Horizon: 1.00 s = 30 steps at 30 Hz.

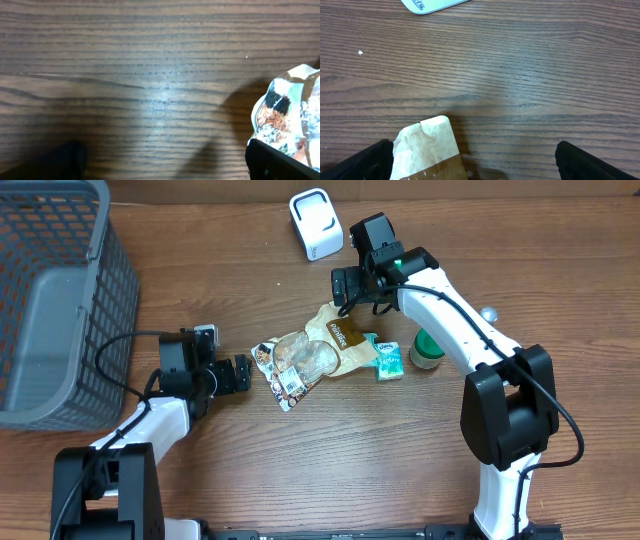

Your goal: Scan the item barcode

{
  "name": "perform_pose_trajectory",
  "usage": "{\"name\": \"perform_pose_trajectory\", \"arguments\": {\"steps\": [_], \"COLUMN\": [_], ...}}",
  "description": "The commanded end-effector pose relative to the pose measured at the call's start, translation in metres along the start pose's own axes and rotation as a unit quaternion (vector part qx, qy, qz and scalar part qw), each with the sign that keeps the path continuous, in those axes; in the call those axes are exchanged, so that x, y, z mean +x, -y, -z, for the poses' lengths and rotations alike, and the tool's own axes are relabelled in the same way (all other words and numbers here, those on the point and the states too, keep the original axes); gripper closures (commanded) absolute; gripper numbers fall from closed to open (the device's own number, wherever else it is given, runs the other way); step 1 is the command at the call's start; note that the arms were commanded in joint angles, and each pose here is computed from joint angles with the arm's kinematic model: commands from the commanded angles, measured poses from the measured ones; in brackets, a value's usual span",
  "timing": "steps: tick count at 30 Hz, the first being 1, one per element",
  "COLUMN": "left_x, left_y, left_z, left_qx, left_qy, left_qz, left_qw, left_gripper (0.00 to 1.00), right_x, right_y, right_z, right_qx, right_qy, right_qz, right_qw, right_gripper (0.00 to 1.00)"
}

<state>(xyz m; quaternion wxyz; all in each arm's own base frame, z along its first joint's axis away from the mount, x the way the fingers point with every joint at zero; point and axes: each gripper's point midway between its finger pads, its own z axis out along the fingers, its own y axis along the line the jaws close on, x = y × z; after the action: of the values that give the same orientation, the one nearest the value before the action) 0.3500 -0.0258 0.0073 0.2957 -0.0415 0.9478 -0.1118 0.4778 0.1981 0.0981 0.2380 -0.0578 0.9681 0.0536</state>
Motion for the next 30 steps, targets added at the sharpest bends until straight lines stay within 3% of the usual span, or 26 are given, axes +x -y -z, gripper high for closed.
{"name": "perform_pose_trajectory", "arguments": {"steps": [1,12,30], "left_x": [0.054,0.061,0.082], "left_y": [0.005,0.008,0.008], "left_z": [-0.009,0.013,0.04], "left_qx": [0.023,0.036,0.042], "left_qy": [-0.058,0.05,0.126], "left_qz": [0.016,-0.008,-0.024], "left_qw": [0.998,0.998,0.991], "left_gripper": [0.0,0.01,0.01], "right_x": [0.001,0.001,0.001], "right_y": [0.002,0.002,0.002], "right_z": [-0.001,-0.001,-0.001], "right_qx": [0.004,0.004,0.004], "right_qy": [0.0,0.0,0.0], "right_qz": [-0.001,-0.001,-0.001], "right_qw": [1.0,1.0,1.0], "right_gripper": [0.0,0.0,0.0]}}
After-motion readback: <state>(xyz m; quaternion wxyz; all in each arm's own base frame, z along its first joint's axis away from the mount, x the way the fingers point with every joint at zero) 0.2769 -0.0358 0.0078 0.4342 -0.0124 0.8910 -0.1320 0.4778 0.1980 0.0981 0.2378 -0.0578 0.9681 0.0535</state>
